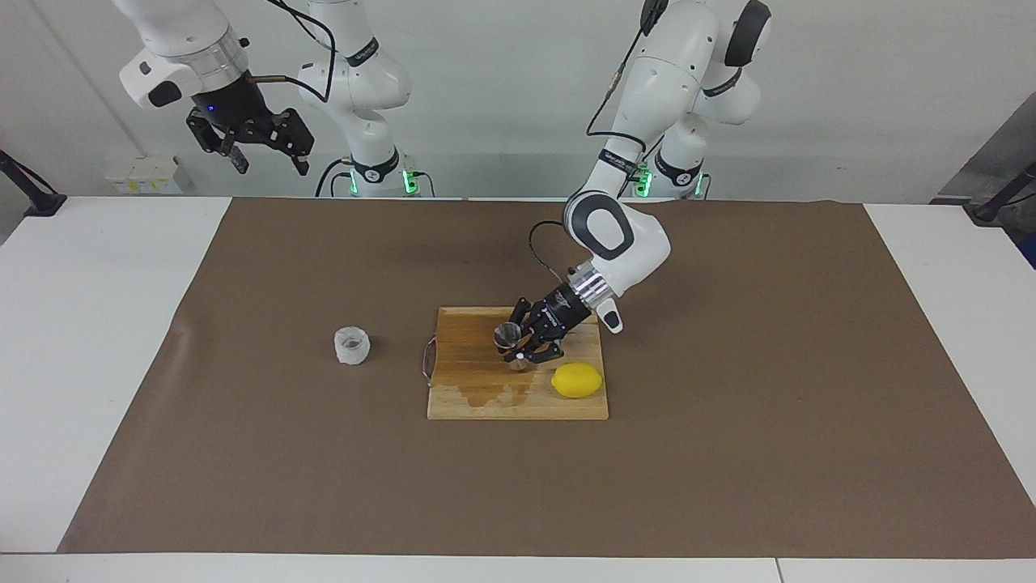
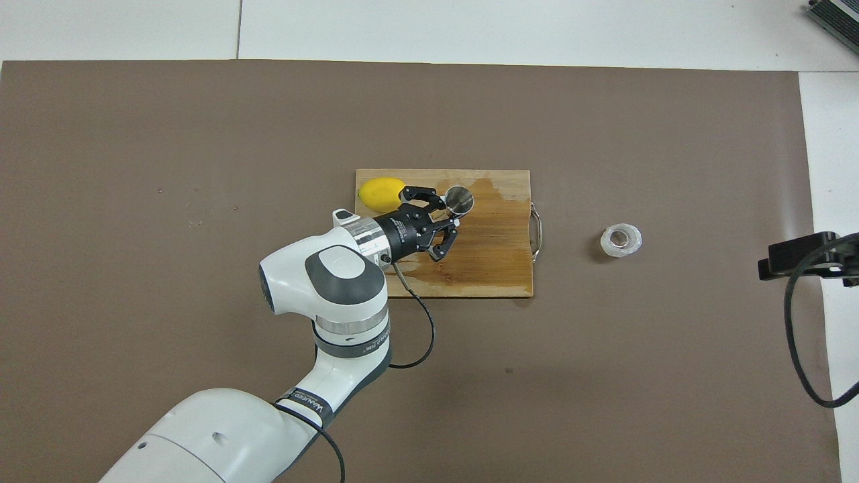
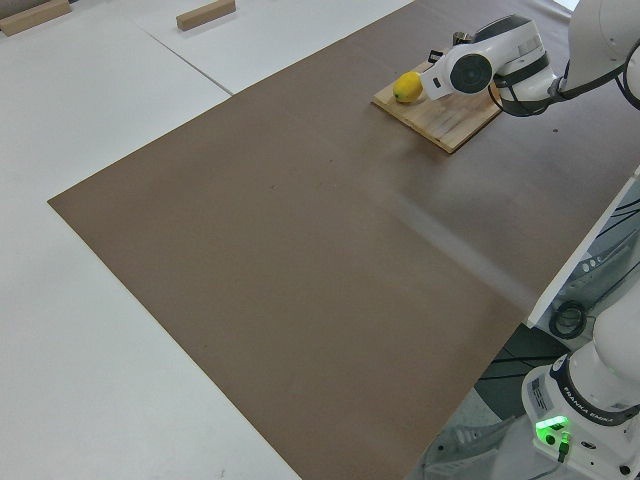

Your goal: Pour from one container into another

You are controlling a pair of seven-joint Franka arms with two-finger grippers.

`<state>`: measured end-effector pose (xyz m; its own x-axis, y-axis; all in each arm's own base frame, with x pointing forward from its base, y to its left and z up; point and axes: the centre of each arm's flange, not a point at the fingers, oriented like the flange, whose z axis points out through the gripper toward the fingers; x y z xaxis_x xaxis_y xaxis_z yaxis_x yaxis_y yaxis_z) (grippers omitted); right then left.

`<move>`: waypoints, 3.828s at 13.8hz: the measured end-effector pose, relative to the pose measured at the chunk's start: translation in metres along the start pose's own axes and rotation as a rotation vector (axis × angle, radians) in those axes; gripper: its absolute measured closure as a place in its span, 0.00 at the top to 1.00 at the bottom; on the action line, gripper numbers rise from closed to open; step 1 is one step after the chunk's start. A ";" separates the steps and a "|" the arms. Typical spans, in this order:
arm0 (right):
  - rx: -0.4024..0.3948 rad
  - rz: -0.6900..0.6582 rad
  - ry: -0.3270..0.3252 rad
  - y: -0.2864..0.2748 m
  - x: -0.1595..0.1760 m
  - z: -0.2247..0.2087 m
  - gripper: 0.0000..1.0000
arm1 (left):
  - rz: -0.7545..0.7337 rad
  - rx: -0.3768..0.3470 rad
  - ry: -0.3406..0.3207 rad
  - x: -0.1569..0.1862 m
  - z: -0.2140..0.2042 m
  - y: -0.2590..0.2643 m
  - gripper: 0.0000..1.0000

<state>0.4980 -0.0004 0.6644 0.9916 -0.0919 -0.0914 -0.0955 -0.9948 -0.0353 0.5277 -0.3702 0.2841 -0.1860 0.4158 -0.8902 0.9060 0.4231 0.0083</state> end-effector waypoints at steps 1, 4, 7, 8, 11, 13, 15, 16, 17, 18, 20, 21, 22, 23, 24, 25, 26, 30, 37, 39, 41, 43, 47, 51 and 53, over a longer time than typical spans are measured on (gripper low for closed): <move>0.000 0.000 0.000 0.000 0.000 0.000 1.00 | -0.009 -0.006 -0.005 0.003 0.000 -0.002 0.21; 0.000 0.000 0.000 0.000 0.000 0.000 1.00 | -0.027 -0.015 -0.017 0.009 0.002 -0.009 0.21; 0.000 0.000 0.000 0.000 0.000 0.000 1.00 | -0.026 -0.015 -0.017 0.009 0.002 -0.010 0.21; 0.000 0.000 0.000 0.000 0.000 0.000 1.00 | -0.023 -0.014 -0.017 0.009 0.002 -0.011 0.21; 0.000 0.000 0.000 0.000 0.000 0.000 1.00 | -0.017 -0.005 -0.013 0.011 0.005 -0.016 0.21; 0.000 0.000 0.000 0.000 0.000 0.000 1.00 | -0.011 -0.002 -0.011 0.011 0.005 -0.018 0.21; 0.000 0.000 0.000 0.000 0.000 0.000 1.00 | -0.001 -0.002 -0.011 0.011 0.005 -0.018 0.12; 0.000 0.000 0.000 0.000 0.000 0.000 1.00 | 0.003 -0.003 -0.011 0.011 0.005 -0.018 0.12; 0.000 0.000 0.000 0.000 0.000 0.000 1.00 | 0.006 -0.003 -0.010 0.012 0.005 -0.018 0.21; 0.000 0.000 0.000 0.000 0.000 0.000 1.00 | 0.007 -0.004 -0.010 0.012 0.005 -0.018 0.30; 0.000 0.000 0.000 0.000 0.000 0.000 1.00 | 0.007 -0.005 -0.009 0.012 0.005 -0.017 0.31; 0.000 0.000 0.000 0.000 0.000 0.000 1.00 | 0.008 -0.005 -0.009 0.012 0.005 -0.017 0.30; 0.000 0.000 0.000 0.000 0.000 0.000 1.00 | 0.009 -0.005 -0.009 0.012 0.005 -0.017 0.30; 0.000 0.000 0.000 0.000 0.000 0.000 1.00 | 0.009 -0.005 -0.009 0.012 0.004 -0.017 0.30; 0.000 0.000 0.000 0.000 0.000 0.000 1.00 | 0.010 -0.006 -0.009 0.012 0.004 -0.017 0.30; 0.000 0.000 0.000 0.000 0.000 0.000 1.00 | 0.010 -0.007 -0.009 0.012 0.004 -0.016 0.39; 0.000 0.000 0.000 0.000 0.000 0.000 1.00 | 0.011 -0.009 -0.008 0.012 0.004 -0.015 0.48; 0.000 0.000 0.000 0.000 0.000 0.000 1.00 | 0.015 -0.028 0.006 0.014 0.000 -0.010 0.95; 0.000 0.000 0.000 0.000 0.000 0.000 1.00 | 0.049 -0.117 0.074 -0.001 -0.032 -0.009 1.00; 0.000 0.000 0.000 0.000 0.000 0.000 1.00 | 0.123 -0.097 0.095 -0.006 -0.038 -0.013 1.00; 0.000 0.000 -0.001 0.000 0.000 0.000 1.00 | 0.206 -0.071 0.119 -0.010 -0.039 -0.014 1.00; -0.001 0.001 -0.007 0.001 -0.001 0.001 1.00 | 0.311 -0.045 0.148 -0.015 -0.039 -0.010 1.00; 0.001 0.003 0.000 0.004 -0.004 -0.003 1.00 | 0.562 -0.003 0.224 -0.029 -0.050 0.009 1.00; 0.001 -0.197 -0.001 0.005 -0.007 -0.003 1.00 | 0.790 0.023 0.301 -0.042 -0.074 0.038 1.00; 0.002 -0.372 -0.003 0.005 -0.007 0.003 1.00 | 0.928 0.080 0.334 -0.051 -0.076 0.045 1.00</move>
<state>0.4902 -0.0046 0.6619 0.9582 0.2760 -0.0751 0.2711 -0.9601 -0.0687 0.5492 -0.3113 0.3647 0.5247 0.7658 -0.3718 0.7673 -0.2363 0.5962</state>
